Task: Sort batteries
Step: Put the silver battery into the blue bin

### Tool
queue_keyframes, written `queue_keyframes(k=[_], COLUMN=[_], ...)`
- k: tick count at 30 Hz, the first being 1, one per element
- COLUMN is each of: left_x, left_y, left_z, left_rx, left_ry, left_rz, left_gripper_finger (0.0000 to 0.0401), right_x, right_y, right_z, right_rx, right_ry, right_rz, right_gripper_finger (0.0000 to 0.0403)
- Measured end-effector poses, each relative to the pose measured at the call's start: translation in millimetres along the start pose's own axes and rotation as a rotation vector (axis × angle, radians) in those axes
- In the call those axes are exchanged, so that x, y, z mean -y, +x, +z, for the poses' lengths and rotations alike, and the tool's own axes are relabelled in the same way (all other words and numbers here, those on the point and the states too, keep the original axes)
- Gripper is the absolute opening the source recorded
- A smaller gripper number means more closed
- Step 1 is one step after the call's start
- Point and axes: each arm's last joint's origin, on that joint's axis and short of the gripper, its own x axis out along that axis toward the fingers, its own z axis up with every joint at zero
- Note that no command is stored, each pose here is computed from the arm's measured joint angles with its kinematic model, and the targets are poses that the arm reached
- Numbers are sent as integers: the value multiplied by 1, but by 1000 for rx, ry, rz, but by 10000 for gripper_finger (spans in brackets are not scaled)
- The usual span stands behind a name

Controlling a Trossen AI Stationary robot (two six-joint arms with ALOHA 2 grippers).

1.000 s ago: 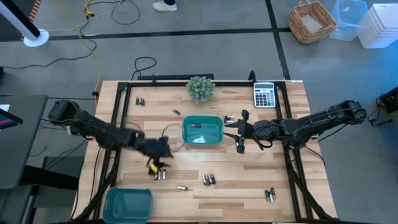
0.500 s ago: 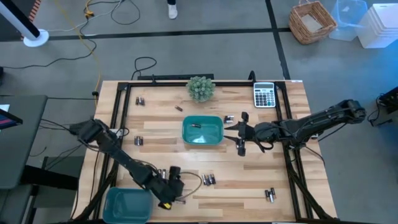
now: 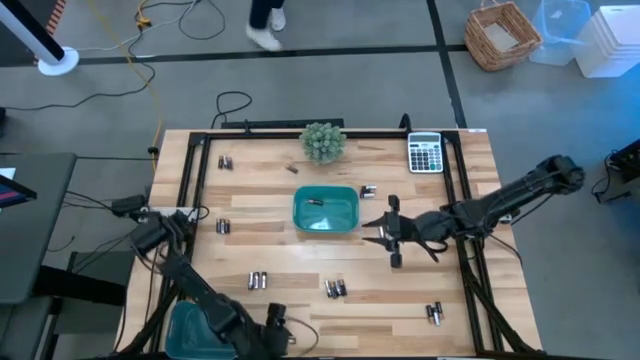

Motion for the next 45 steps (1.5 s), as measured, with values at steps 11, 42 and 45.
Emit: queue_keyframes(k=[11,42,45], left_x=[9,-3,-4], left_y=[24,29,29], left_z=[-7,-9,-8], left_rx=[-179,-252,-258], left_ry=[-41,-115,-117], left_rz=[175,188,182], left_gripper_finger=[210,56,50], right_x=[-24,-30,-30], right_y=[-12,-16,-16], right_z=[2,2,1], right_rx=[51,55,53], right_ry=[14,9,9], right_rz=[36,24,22], right_gripper_finger=[168,168,168])
